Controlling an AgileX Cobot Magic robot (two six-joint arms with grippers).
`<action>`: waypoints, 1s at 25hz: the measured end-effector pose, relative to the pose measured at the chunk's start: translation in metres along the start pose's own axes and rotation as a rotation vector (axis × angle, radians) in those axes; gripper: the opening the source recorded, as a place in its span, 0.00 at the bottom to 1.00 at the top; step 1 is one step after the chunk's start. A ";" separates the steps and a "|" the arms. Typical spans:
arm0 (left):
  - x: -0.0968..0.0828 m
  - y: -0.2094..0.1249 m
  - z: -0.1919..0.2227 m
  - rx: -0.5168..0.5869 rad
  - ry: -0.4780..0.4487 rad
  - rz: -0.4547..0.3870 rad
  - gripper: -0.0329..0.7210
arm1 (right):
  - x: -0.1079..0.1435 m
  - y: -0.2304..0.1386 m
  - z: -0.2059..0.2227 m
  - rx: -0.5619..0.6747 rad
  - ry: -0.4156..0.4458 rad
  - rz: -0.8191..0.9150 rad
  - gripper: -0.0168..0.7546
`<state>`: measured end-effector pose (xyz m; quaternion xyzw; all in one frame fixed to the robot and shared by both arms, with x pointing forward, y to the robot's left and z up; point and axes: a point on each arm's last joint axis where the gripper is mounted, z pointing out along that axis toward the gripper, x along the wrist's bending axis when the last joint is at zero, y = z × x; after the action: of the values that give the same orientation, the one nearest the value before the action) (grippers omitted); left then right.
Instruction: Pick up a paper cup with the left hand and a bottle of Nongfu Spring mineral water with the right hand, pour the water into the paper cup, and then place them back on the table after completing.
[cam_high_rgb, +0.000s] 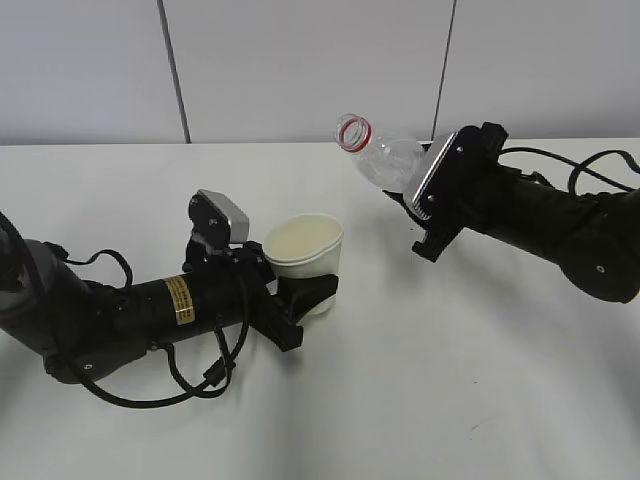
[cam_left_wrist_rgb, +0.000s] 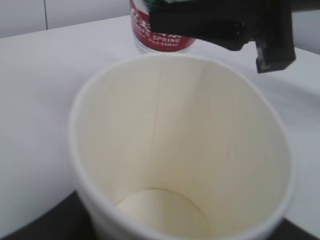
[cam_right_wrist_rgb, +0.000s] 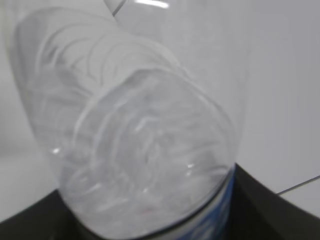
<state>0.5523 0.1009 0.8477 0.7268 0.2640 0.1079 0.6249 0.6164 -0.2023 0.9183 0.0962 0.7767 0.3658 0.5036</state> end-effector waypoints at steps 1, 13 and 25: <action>-0.002 0.000 0.001 0.001 -0.005 0.001 0.54 | -0.001 0.000 0.000 0.004 -0.002 -0.020 0.58; -0.007 0.010 0.002 -0.021 -0.017 0.019 0.54 | -0.005 -0.004 0.000 0.058 -0.036 -0.231 0.58; -0.009 0.014 0.001 -0.022 -0.038 0.034 0.54 | -0.005 -0.004 -0.001 0.065 -0.037 -0.358 0.58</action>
<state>0.5488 0.0941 0.8621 0.7260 0.2385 0.1077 0.6359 0.6193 -0.2083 0.9191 -0.0206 0.7834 0.2431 0.5716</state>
